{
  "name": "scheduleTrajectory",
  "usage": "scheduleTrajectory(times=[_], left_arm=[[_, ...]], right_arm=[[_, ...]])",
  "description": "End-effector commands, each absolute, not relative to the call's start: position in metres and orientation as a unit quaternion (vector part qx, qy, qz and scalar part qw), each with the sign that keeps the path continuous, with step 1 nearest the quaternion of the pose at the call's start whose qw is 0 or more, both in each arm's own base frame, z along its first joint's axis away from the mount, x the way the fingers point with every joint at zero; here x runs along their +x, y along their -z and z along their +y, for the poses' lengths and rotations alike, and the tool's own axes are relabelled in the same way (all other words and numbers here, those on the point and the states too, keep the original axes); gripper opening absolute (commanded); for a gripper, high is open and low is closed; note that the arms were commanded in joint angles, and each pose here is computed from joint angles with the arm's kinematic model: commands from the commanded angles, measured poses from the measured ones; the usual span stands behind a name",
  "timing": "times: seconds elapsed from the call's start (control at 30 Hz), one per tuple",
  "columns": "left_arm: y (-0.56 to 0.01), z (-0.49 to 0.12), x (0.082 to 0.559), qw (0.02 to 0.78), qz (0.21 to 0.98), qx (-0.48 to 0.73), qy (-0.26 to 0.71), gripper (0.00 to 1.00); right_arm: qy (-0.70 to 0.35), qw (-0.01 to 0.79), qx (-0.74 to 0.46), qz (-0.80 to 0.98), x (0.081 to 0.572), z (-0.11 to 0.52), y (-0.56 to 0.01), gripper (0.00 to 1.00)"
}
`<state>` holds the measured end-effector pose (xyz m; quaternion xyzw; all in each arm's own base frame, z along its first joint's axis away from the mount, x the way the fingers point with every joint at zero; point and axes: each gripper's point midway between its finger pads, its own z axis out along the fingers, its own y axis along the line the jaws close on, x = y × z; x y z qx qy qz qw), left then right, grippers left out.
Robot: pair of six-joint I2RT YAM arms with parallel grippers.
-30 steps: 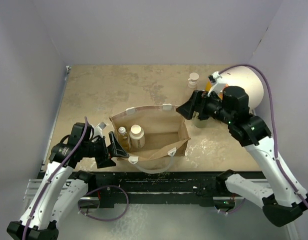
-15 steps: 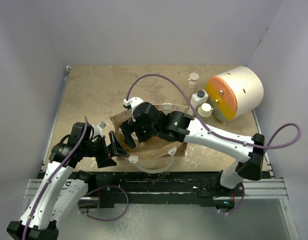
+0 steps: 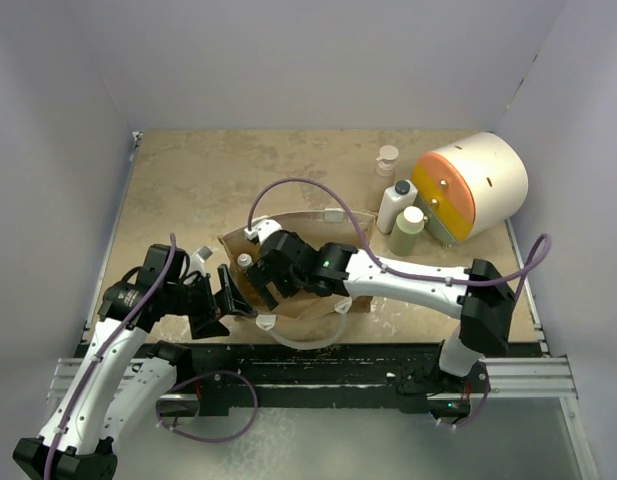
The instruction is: Take the personal care products out of the canvas bag
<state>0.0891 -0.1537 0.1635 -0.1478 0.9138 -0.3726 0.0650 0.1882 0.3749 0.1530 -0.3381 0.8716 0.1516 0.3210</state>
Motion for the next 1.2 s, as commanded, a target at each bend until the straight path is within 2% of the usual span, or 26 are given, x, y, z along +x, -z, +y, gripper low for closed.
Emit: scheduleTrajectory(times=[0.0, 0.4, 0.67, 0.83, 1.03, 1.17], left_arm=[[-0.163, -0.144, 0.081, 0.057, 0.928, -0.136, 0.341, 0.99], [-0.161, -0.141, 0.079, 0.053, 0.933, -0.13, 0.331, 0.99], [-0.164, -0.143, 0.083, 0.057, 0.933, -0.126, 0.333, 0.99], [-0.166, -0.143, 0.088, 0.062, 0.931, -0.13, 0.334, 0.99], [-0.168, -0.144, 0.091, 0.067, 0.929, -0.138, 0.337, 0.99], [-0.169, -0.145, 0.094, 0.072, 0.928, -0.143, 0.337, 0.99]], right_arm=[[-0.161, 0.362, -0.343, 0.851, 0.209, 0.395, -0.15, 1.0], [-0.116, 0.37, -0.31, 0.868, 0.265, 0.386, -0.129, 1.0], [-0.178, 0.392, -0.418, 0.8, 0.262, 0.414, -0.136, 1.0], [-0.168, 0.387, -0.446, 0.789, 0.267, 0.42, -0.127, 0.99], [-0.15, 0.369, -0.447, 0.801, 0.271, 0.415, -0.111, 0.94], [-0.151, 0.361, -0.444, 0.806, 0.269, 0.412, -0.109, 0.84]])
